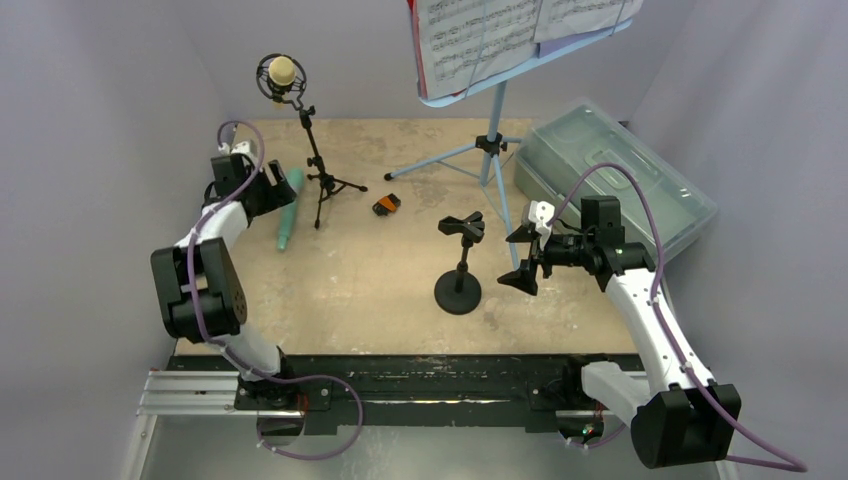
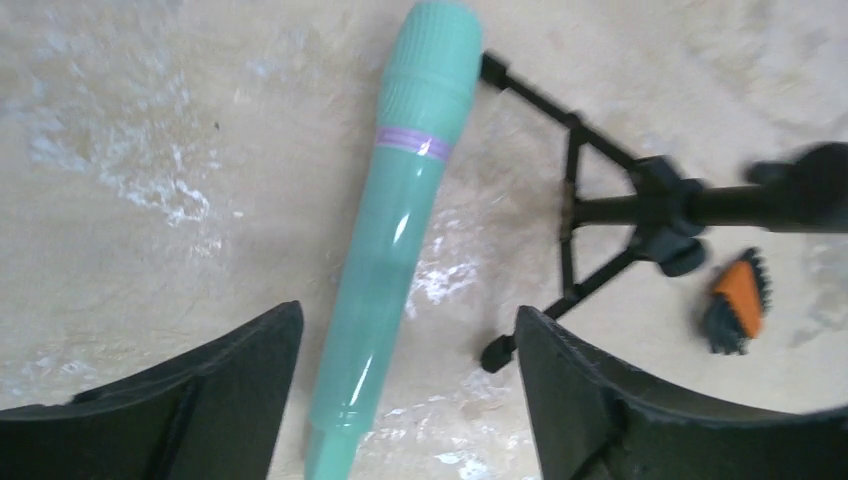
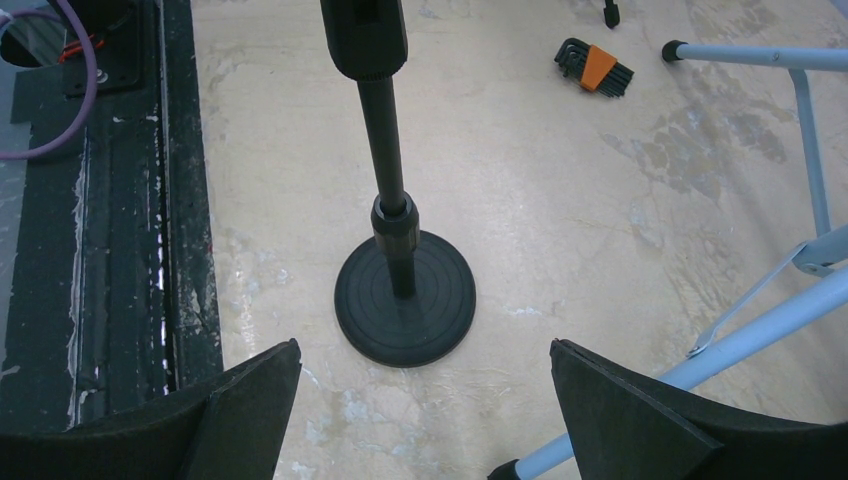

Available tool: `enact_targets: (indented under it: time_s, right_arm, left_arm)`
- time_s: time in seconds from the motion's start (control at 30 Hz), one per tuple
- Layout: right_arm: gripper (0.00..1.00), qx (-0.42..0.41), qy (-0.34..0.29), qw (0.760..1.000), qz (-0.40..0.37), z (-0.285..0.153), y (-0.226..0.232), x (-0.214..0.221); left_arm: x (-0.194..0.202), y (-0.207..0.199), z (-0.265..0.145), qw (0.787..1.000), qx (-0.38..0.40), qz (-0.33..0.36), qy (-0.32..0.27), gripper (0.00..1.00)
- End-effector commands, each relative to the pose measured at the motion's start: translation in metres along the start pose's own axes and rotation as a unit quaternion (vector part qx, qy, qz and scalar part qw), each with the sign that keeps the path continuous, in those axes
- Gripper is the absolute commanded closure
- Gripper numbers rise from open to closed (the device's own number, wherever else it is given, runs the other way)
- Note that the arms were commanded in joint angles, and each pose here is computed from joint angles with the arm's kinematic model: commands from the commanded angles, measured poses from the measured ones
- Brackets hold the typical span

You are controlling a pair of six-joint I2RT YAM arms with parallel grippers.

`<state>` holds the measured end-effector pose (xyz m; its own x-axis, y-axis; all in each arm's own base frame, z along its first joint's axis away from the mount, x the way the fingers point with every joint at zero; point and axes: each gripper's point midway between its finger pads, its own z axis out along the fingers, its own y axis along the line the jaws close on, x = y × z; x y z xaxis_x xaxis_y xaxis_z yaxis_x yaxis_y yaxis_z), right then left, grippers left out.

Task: Pack up the instrument practice props
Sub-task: Place the microphone at the center of the board, then pick up the microphone stand with the microphone from the center of the board.

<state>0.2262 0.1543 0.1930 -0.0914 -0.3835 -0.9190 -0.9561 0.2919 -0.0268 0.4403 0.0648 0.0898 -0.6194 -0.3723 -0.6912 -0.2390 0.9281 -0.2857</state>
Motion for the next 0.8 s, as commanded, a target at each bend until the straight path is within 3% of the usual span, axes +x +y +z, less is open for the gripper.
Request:
enact_targets:
  time_s: [0.0,0.1,0.13,0.2,0.57,0.77]
  right_arm:
    - [0.01,0.01,-0.003,1.0,-0.022,-0.005,-0.006,-0.011]
    - [0.01,0.01,-0.002,1.0,-0.023,-0.005,-0.006,-0.011]
    - [0.01,0.009,-0.002,1.0,-0.024,-0.005,-0.005,-0.01]
    - [0.01,0.007,-0.003,1.0,-0.025,-0.004,-0.004,-0.01]
    - [0.01,0.0,-0.001,1.0,-0.028,-0.002,-0.003,-0.005]
    - [0.01,-0.003,0.004,1.0,-0.029,0.0,-0.003,0.001]
  left_arm:
    - [-0.041,-0.029,-0.043,0.992,0.061,-0.022,-0.112,0.18]
    - [-0.031,-0.035,-0.066,0.982,0.106,-0.08,-0.134,0.02]
    - [-0.014,-0.043,-0.084,0.966,0.171,-0.139,-0.132,0.0]
    - [-0.005,-0.056,-0.103,0.95,0.23,-0.158,-0.142,0.01]
    - [0.051,-0.128,-0.191,0.928,0.327,-0.005,-0.177,0.03]
    - [0.077,-0.161,-0.218,0.904,0.386,0.011,-0.183,0.04]
